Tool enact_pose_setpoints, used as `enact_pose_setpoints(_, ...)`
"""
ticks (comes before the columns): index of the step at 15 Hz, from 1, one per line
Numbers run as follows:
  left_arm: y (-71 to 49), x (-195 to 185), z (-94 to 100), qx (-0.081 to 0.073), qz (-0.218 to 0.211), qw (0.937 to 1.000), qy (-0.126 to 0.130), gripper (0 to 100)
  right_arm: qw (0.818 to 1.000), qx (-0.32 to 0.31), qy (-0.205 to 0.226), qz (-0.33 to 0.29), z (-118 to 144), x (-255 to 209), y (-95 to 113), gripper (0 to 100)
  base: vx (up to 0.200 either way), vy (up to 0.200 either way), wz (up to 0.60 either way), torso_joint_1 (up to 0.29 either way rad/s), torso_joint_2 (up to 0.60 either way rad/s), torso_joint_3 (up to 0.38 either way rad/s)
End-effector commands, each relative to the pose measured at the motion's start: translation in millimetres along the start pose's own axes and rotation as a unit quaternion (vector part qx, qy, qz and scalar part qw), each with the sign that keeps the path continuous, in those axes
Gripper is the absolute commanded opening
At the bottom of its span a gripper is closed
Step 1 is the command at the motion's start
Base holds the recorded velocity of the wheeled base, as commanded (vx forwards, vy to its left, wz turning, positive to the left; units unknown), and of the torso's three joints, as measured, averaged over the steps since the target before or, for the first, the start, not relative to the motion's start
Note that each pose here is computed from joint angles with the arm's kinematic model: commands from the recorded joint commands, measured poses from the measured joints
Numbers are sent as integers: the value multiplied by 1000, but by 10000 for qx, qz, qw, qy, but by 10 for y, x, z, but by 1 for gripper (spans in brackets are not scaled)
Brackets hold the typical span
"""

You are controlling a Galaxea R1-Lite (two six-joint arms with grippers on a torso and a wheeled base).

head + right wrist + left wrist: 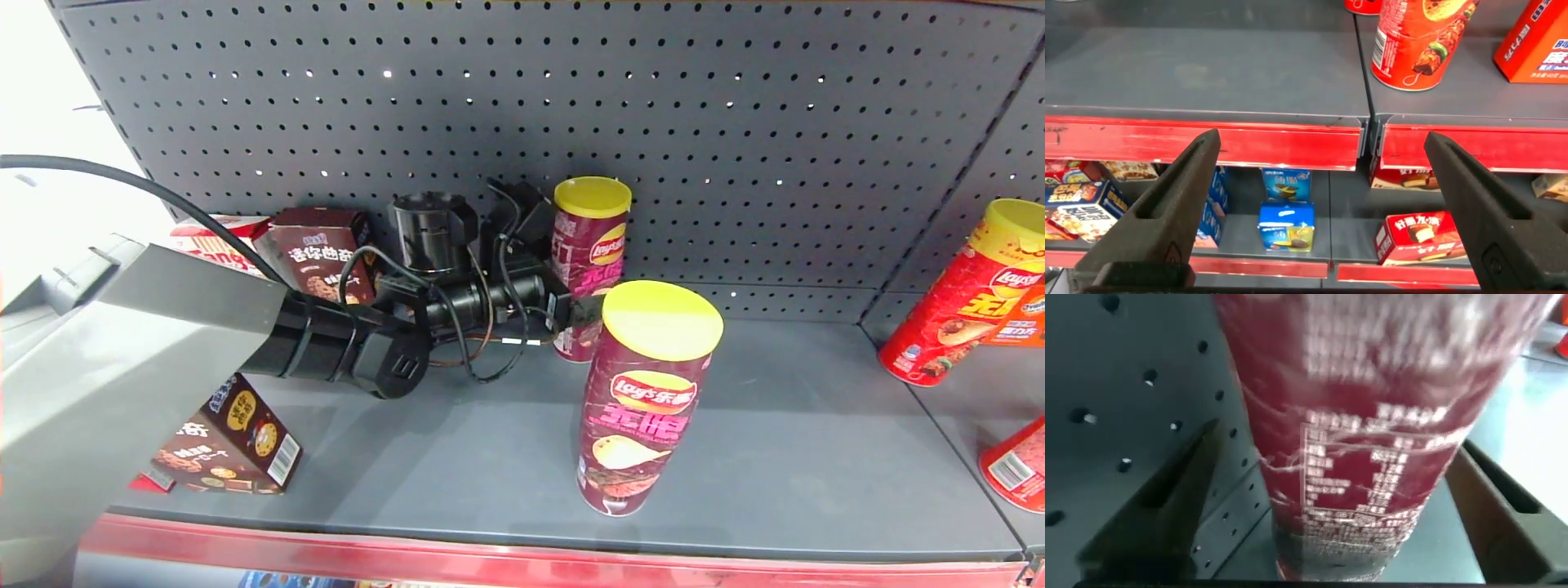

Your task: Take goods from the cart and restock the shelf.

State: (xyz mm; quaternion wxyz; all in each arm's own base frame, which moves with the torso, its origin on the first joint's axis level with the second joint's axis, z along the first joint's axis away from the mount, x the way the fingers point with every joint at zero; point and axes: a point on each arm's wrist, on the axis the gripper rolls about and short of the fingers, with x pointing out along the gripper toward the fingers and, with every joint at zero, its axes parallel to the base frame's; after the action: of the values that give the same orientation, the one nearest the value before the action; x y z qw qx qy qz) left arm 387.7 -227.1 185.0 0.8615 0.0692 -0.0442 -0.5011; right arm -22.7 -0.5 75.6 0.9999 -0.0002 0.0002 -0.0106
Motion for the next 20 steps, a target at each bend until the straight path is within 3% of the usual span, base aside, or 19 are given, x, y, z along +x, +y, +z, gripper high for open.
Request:
enact_pose_setpoints(1, -31, -106, 151, 37, 22, 10000, -74, 100, 10000, -6, 6, -1, 1, 1, 0, 100, 0, 0, 0, 0, 0, 0)
enact_pose_setpoints(4, -197, -424, 217, -70, 171, 9997, 156, 100, 10000, -6, 6, -1, 1, 1, 0, 100, 0, 0, 0, 0, 0, 0)
enact_pose_setpoints(7, -257, -564, 247, -66, 771, 9965, 330, 100, 10000, -6, 6, -1, 1, 1, 0, 100, 0, 0, 0, 0, 0, 0)
enact_pose_setpoints(13, -217, -573, 241, -19, 1280, 9909, 424, 100, 10000, 2, 6, -1, 1, 1, 0, 100, 0, 0, 0, 0, 0, 0)
enact_pose_setpoints(15, -188, -581, 222, 182, 1586, 9857, 535, 100, 10000, -6, 6, -1, 1, 1, 0, 100, 0, 0, 0, 0, 0, 0)
enact_pose_setpoints(20, -176, -586, 191, 179, 1818, 9811, 642, 100, 10000, 2, 6, -1, 1, 1, 0, 100, 0, 0, 0, 0, 0, 0)
